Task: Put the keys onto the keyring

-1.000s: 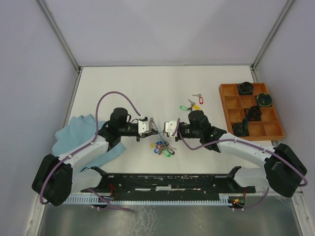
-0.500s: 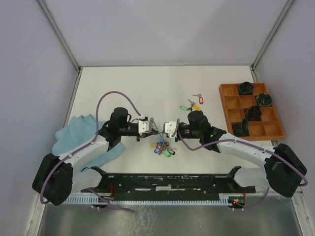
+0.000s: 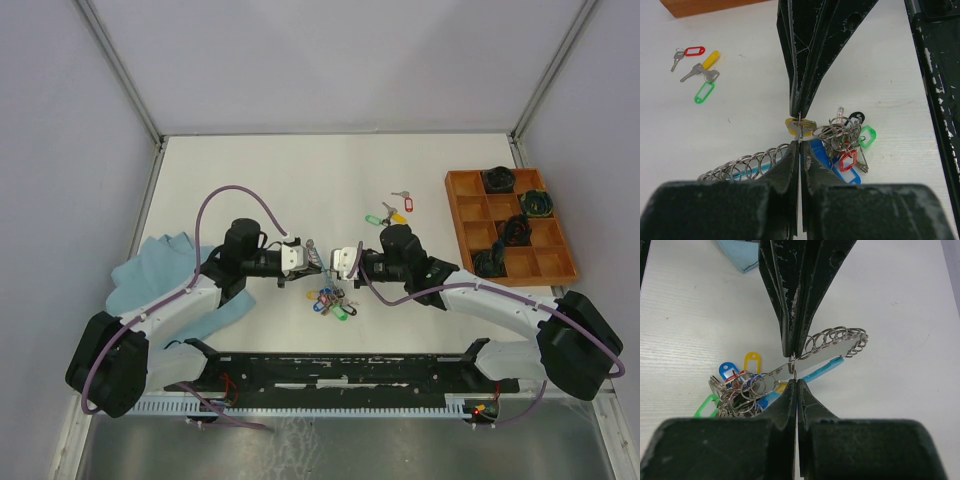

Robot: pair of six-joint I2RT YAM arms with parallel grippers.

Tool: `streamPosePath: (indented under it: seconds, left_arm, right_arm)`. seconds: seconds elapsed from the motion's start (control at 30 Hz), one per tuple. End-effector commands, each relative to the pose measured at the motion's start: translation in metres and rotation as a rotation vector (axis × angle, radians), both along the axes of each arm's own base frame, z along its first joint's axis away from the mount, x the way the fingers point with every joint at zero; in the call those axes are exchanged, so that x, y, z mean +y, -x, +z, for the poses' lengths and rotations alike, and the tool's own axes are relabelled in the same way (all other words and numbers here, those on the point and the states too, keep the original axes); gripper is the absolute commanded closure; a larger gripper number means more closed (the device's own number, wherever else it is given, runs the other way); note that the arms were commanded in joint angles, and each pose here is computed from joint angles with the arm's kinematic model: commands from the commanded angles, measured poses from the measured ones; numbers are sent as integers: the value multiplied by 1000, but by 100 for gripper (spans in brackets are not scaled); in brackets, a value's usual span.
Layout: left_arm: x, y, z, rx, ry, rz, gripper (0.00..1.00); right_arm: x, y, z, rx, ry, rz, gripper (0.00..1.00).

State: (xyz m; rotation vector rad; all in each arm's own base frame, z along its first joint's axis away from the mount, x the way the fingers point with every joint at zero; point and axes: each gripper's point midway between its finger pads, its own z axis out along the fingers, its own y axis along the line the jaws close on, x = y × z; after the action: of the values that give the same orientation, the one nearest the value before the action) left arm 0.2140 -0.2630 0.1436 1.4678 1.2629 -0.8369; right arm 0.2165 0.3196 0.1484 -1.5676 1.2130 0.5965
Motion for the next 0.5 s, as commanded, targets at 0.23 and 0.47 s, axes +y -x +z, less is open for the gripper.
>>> streamPosePath:
  seconds: [0.23,0.47]
  left_arm:
    - [-6,-8,23,-85,37,-22,97]
    - [-6,-8,23,-80,36,-25,97]
  right_arm:
    - [3,-5,21,-54,-28,-5,99]
    - [5,-1,25,-54,-50,13,99]
